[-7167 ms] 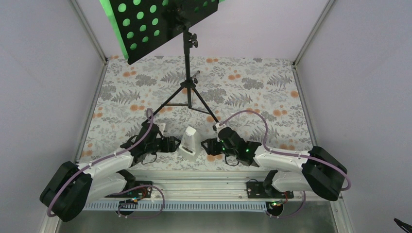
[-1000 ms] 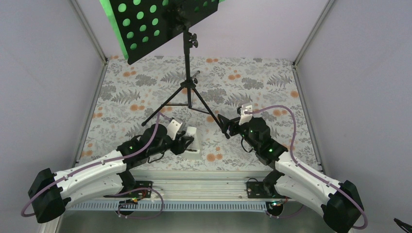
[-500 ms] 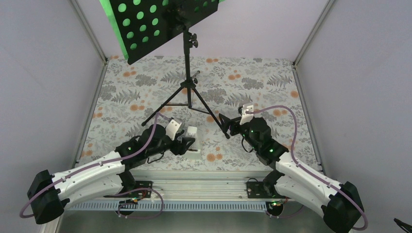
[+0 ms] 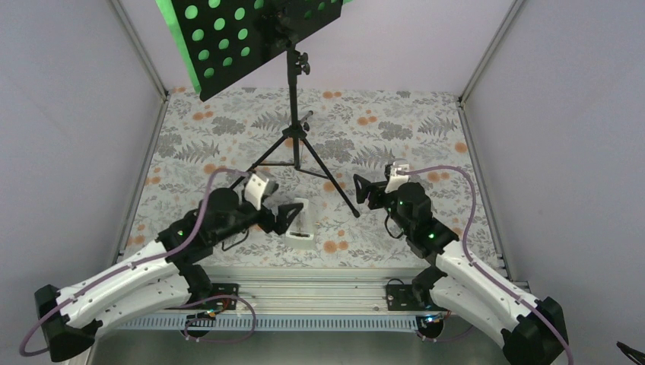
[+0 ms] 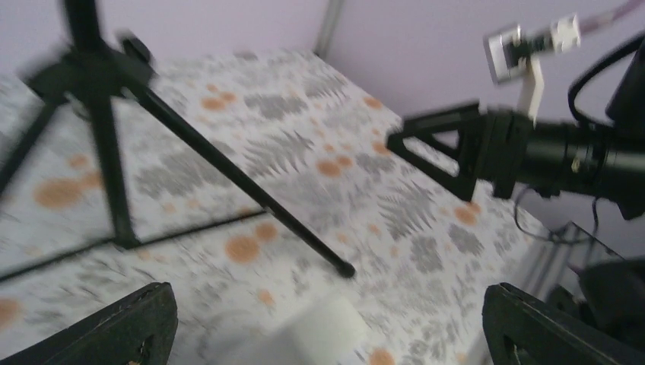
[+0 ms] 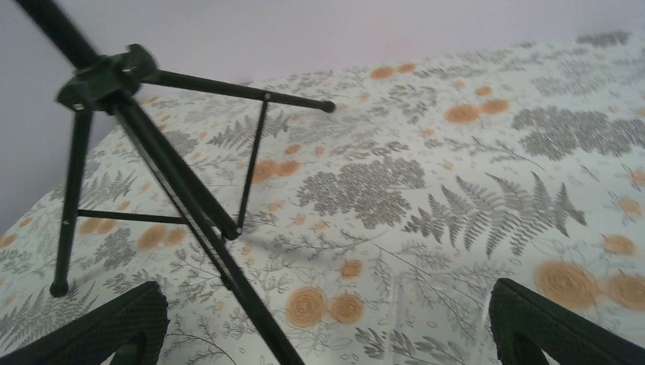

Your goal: Pack up the instrument practice props

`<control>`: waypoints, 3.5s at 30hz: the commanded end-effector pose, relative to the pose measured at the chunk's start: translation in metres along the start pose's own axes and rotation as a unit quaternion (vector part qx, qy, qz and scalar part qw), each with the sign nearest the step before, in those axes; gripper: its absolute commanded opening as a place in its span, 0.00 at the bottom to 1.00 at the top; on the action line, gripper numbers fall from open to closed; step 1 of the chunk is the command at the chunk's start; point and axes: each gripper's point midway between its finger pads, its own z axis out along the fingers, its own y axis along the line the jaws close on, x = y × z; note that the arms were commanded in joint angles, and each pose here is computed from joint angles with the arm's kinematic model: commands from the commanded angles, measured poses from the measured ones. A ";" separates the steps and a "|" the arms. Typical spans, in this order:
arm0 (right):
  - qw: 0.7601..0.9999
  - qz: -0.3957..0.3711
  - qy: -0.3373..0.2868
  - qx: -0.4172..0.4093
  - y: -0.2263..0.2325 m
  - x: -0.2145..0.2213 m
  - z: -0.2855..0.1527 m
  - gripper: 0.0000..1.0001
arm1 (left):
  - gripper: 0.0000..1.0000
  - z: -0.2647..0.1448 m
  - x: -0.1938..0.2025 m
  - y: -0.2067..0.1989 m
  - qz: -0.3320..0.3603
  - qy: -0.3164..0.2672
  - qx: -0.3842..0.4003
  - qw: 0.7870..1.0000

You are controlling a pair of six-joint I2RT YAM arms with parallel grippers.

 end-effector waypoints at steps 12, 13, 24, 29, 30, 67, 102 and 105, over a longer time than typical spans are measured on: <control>0.964 0.117 0.222 0.090 -0.074 0.084 0.029 0.73 | 1.00 -0.026 -0.071 0.132 -0.013 -0.029 -0.148 0.988; 0.962 0.117 0.226 0.094 -0.076 0.086 0.030 0.72 | 1.00 -0.032 -0.076 0.136 0.000 -0.033 -0.170 0.985; 0.937 0.116 0.312 0.109 -0.083 0.126 0.054 0.46 | 1.00 -0.059 -0.059 0.161 0.055 -0.039 -0.269 0.961; 0.927 0.109 0.340 0.114 -0.082 0.143 0.060 0.43 | 1.00 -0.058 -0.057 0.166 0.056 -0.030 -0.279 0.958; 0.925 0.108 0.345 0.116 -0.082 0.147 0.060 0.42 | 1.00 -0.057 -0.056 0.166 0.056 -0.030 -0.278 0.959; 0.942 0.266 0.192 -0.065 -0.047 0.062 0.019 0.04 | 1.00 -0.050 -0.046 0.167 0.051 -0.014 -0.266 0.963; 0.810 0.243 0.349 -0.404 0.093 0.044 -0.064 0.04 | 0.80 0.030 -0.026 -0.049 0.300 0.039 0.166 0.939; 0.799 0.241 0.355 -0.421 0.098 0.043 -0.070 0.04 | 0.78 0.033 -0.023 -0.048 0.309 0.047 0.169 0.935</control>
